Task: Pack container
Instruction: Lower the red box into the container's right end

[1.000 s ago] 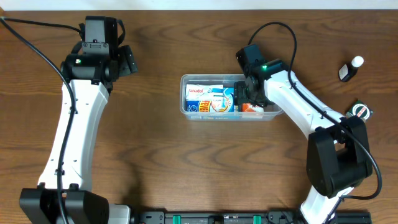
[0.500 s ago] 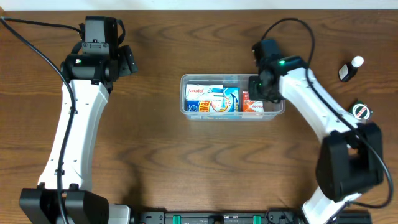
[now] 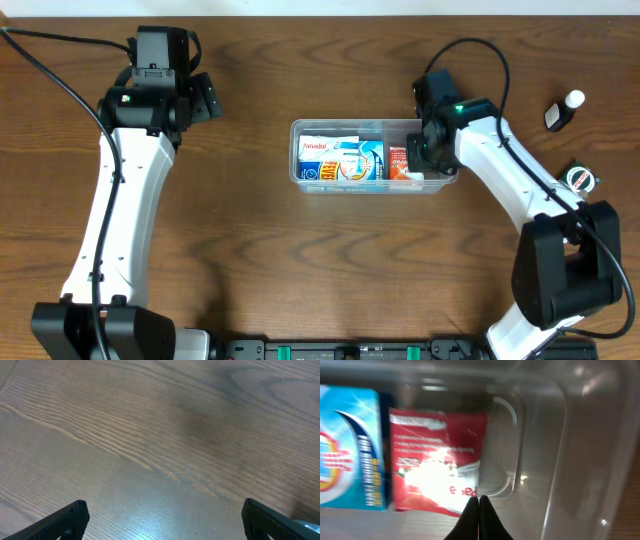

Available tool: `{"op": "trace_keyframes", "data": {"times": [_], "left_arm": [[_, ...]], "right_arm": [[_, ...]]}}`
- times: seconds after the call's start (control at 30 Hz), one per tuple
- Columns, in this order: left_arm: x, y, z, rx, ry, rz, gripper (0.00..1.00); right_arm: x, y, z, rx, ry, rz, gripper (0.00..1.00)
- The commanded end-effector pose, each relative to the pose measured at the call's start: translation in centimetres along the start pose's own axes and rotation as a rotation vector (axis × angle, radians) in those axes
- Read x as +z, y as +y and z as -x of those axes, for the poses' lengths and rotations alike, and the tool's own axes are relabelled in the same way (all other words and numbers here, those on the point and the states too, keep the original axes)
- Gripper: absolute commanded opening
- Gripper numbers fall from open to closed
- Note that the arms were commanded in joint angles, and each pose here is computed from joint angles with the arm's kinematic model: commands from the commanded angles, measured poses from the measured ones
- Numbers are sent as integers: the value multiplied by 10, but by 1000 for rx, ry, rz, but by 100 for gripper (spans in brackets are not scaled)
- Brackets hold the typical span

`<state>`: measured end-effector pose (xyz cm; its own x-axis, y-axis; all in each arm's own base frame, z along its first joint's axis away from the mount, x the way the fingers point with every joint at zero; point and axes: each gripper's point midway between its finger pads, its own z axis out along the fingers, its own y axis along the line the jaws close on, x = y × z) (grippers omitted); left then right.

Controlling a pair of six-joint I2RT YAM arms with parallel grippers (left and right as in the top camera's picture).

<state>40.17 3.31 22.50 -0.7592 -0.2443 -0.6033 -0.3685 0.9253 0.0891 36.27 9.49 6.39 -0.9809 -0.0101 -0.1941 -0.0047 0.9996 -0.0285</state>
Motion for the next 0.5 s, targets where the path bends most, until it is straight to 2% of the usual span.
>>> {"op": "trace_keyframes", "data": {"times": [0.0,0.47], "left_arm": [[-2,3,4,-5,-12,12,98],[-2,3,4,-5,-12,12,98]], "right_arm": [[5,-7,-1,-10,0,-29,1],[28,-13,-5,12,-37,-57,1]]}}
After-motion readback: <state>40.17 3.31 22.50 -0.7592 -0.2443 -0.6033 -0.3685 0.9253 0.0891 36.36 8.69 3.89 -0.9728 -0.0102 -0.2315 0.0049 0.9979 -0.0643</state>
